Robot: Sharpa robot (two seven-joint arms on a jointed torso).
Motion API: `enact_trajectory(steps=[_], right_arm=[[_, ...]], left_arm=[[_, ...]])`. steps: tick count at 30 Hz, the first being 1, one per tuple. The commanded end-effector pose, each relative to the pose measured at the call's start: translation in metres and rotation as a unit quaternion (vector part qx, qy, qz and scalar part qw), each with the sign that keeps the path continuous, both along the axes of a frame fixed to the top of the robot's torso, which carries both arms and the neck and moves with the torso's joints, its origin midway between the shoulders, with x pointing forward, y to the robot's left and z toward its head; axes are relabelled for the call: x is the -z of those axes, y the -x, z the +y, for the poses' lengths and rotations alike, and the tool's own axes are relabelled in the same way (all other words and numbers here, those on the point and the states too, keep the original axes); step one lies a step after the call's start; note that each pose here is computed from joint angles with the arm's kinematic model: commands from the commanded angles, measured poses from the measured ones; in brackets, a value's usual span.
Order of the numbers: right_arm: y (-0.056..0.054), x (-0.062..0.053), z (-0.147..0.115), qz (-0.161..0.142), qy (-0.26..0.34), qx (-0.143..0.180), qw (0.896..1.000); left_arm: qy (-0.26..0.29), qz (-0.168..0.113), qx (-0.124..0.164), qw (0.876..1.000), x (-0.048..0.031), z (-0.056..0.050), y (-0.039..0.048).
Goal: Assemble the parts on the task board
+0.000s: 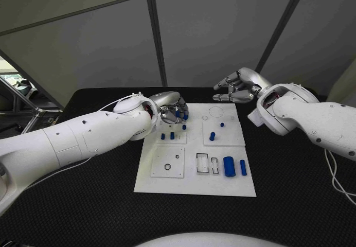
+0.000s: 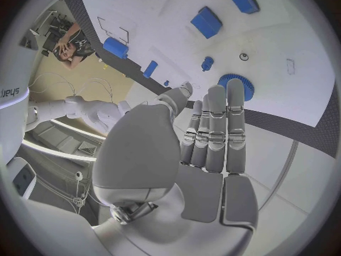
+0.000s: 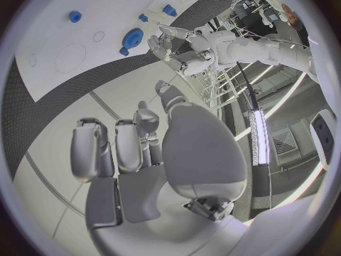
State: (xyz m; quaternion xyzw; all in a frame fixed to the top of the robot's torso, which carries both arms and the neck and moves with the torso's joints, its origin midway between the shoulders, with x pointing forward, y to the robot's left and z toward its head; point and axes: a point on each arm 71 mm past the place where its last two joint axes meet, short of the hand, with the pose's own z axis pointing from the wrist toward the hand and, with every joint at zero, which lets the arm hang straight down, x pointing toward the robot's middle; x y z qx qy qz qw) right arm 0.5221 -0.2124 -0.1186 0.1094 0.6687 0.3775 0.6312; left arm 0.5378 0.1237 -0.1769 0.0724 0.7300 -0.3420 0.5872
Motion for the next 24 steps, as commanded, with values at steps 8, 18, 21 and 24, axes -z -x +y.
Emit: enact_trajectory(steps=[8,18,21,24], right_arm=[[0.001,-0.002,0.003,-0.005,0.000,-0.006,1.000],[0.000,-0.002,0.005,-0.005,0.000,-0.007,1.000],[0.001,-0.002,0.005,-0.006,0.000,-0.008,1.000],[0.001,-0.002,0.005,-0.006,0.000,-0.008,1.000]], left_arm=[[-0.086,-0.012,0.049,0.995,0.0121,-0.015,0.0002],[-0.113,0.002,0.049,0.992,0.0200,-0.019,-0.0020],[-0.118,0.004,0.047,0.992,0.0213,-0.019,-0.0033],[-0.121,0.005,0.046,0.992,0.0220,-0.019,-0.0043]])
